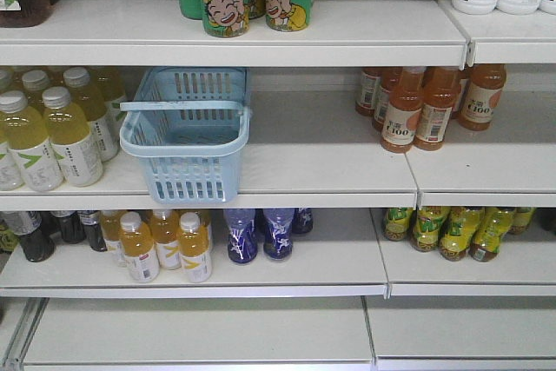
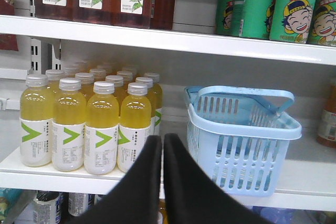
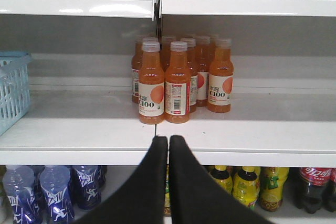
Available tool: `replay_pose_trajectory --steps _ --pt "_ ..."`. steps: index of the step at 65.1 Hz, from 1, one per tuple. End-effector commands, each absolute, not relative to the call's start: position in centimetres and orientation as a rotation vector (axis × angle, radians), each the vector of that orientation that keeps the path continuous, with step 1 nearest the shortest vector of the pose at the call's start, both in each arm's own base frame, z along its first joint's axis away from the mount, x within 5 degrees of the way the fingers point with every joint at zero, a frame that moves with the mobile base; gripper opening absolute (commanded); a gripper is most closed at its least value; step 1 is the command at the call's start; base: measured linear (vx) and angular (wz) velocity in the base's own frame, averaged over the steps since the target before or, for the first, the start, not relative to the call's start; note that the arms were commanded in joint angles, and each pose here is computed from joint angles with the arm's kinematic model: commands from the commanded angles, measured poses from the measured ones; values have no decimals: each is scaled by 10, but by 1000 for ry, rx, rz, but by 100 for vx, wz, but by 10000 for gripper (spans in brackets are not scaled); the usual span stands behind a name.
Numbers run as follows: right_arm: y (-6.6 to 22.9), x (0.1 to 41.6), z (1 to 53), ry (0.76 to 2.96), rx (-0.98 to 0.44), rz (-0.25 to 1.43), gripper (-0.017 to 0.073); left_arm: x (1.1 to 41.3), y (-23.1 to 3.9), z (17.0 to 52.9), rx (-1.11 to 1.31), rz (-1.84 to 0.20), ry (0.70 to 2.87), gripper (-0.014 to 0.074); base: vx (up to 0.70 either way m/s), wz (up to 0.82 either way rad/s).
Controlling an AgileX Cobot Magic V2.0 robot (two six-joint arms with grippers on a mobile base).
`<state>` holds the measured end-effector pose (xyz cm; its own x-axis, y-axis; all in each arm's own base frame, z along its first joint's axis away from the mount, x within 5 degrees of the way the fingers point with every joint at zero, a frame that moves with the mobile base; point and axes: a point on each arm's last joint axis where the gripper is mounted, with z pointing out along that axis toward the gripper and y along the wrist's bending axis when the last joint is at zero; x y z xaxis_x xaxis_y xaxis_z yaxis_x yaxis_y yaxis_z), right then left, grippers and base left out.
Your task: Place coke in basket with both arms
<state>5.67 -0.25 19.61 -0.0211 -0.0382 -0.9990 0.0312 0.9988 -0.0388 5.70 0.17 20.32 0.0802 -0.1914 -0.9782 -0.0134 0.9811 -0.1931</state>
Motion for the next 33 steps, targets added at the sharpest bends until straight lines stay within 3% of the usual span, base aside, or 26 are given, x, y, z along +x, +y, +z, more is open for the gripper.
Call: replay_pose_trajectory --steps 1,33 --pt "-1 56 201 1513 -24 -61 -5 53 3 222 -177 -148 1363 -6 4 0" --pt "-1 56 201 1513 -24 -61 -5 53 3 222 -177 -148 1363 -6 1 1"
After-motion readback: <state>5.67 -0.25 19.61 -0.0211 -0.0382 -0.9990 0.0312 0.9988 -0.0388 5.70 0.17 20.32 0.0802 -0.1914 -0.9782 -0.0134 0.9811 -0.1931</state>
